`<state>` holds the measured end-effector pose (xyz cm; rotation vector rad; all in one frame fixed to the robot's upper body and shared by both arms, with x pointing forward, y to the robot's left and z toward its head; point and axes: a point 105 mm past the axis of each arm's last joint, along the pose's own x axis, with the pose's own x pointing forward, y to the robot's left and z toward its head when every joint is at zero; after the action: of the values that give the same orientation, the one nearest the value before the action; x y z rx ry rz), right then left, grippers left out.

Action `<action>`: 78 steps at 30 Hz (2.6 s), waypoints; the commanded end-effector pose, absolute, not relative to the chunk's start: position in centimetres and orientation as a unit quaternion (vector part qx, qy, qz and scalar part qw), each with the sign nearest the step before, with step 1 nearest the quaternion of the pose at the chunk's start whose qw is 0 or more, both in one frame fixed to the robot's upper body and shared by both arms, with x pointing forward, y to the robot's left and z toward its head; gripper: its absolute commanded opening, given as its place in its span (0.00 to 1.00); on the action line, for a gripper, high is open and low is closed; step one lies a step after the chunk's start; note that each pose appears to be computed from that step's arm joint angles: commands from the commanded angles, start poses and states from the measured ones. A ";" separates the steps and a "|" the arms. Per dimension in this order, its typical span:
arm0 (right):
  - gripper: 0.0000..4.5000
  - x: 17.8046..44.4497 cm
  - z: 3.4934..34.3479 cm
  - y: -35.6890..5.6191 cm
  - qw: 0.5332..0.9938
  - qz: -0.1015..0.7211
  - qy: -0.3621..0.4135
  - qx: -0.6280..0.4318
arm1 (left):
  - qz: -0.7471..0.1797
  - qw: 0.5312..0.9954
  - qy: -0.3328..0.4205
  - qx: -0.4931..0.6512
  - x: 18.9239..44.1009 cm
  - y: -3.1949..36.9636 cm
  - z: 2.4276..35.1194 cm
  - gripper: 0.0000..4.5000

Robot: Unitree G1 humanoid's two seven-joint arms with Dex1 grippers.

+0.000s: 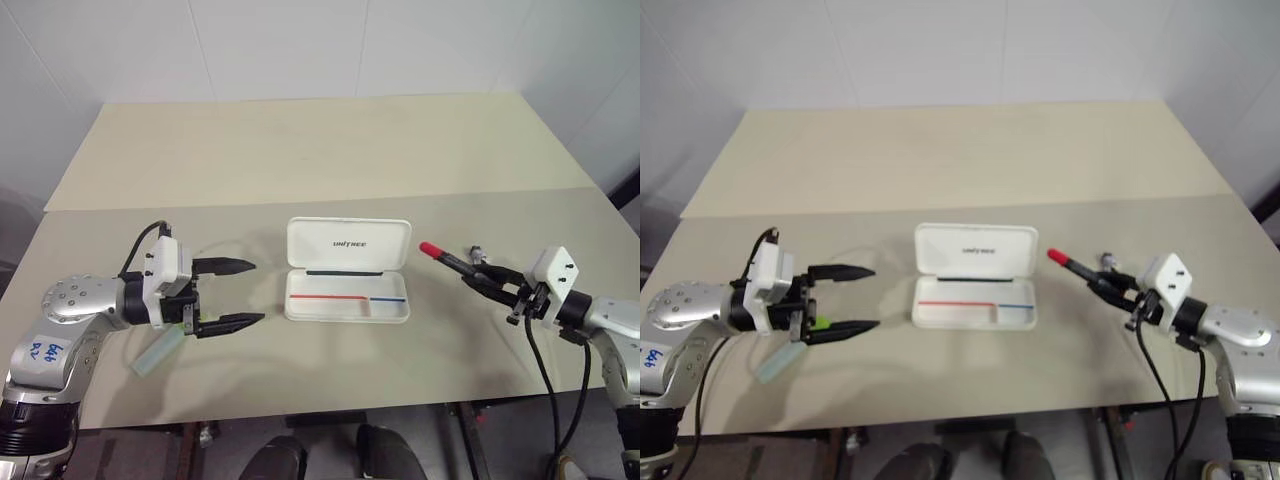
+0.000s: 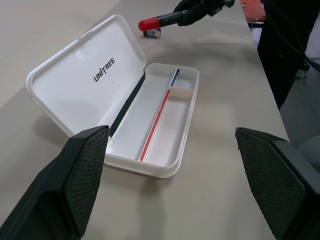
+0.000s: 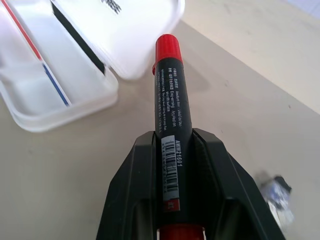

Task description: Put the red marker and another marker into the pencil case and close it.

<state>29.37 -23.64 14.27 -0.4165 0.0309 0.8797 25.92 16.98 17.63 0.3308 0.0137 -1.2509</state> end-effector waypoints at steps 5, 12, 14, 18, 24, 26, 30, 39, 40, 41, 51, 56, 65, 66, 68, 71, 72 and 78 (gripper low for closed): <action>0.15 27.7 14.7 -16.9 0.819 0.542 0.000 -0.188 | -0.566 0.808 -0.009 0.161 25.7 17.5 18.0 0.95; 0.15 29.4 13.7 -11.6 0.776 0.596 -0.009 -0.207 | -0.555 0.816 -0.006 0.164 25.0 17.7 17.8 0.95; 0.15 30.0 13.5 -10.8 0.762 0.608 -0.010 -0.225 | -0.552 0.818 -0.005 0.165 24.8 17.8 17.8 0.95; 0.15 31.4 13.3 -10.2 0.740 0.616 -0.013 -0.271 | -0.546 0.821 -0.003 0.167 24.6 17.9 17.8 0.95; 0.15 33.6 13.5 -9.9 0.737 0.598 -0.022 -0.314 | -0.535 0.829 -0.003 0.165 24.3 18.0 17.7 0.95; 0.15 33.8 13.4 -9.9 0.736 0.599 -0.021 -0.314 | -0.533 0.830 -0.003 0.164 24.2 18.0 17.7 0.95; 0.46 33.8 13.2 -9.9 0.735 0.601 -0.018 -0.313 | -0.529 0.833 -0.001 0.162 24.1 18.1 17.6 0.95; 0.99 31.7 16.1 -8.4 0.729 0.642 -0.080 -0.222 | -0.524 0.837 0.000 0.161 24.2 18.0 17.4 0.95; 0.99 31.5 16.3 -8.4 0.727 0.647 -0.081 -0.213 | -0.523 0.837 0.000 0.161 24.2 18.1 17.4 0.95; 0.99 30.9 16.7 -8.4 0.722 0.657 -0.087 -0.198 | -0.519 0.839 0.000 0.161 24.1 18.1 17.4 0.95; 0.99 27.7 20.5 -10.5 0.707 0.690 -0.100 -0.117 | -0.398 0.900 0.004 0.175 22.2 22.2 16.2 0.95; 0.99 28.7 22.1 -12.1 0.725 0.665 -0.116 -0.136 | -0.328 0.928 0.017 0.174 20.0 24.8 15.5 0.95; 0.99 28.3 21.4 -12.9 0.690 0.700 -0.090 -0.162 | -0.280 0.946 0.082 0.142 16.9 28.7 12.0 0.95; 0.99 28.2 21.3 -12.9 0.684 0.705 -0.090 -0.165 | -0.277 0.947 0.086 0.141 16.9 29.0 11.8 0.95; 0.99 27.9 21.0 -12.9 0.667 0.717 -0.086 -0.182 | -0.269 0.947 0.092 0.147 17.1 29.9 11.1 0.95; 0.99 27.4 20.4 -13.1 0.645 0.731 -0.083 -0.207 | -0.266 0.949 0.098 0.141 17.9 30.9 10.2 0.95; 0.99 27.4 20.3 -13.2 0.641 0.733 -0.082 -0.213 | -0.266 0.948 0.099 0.140 18.2 31.1 10.0 0.95; 0.99 27.5 19.9 -13.6 0.635 0.732 -0.080 -0.233 | -0.291 0.944 0.102 0.120 19.9 30.4 8.8 0.95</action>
<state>28.33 -13.31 19.49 -0.4707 -0.1757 1.6008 19.83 30.54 8.97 0.2310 0.1984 -0.5728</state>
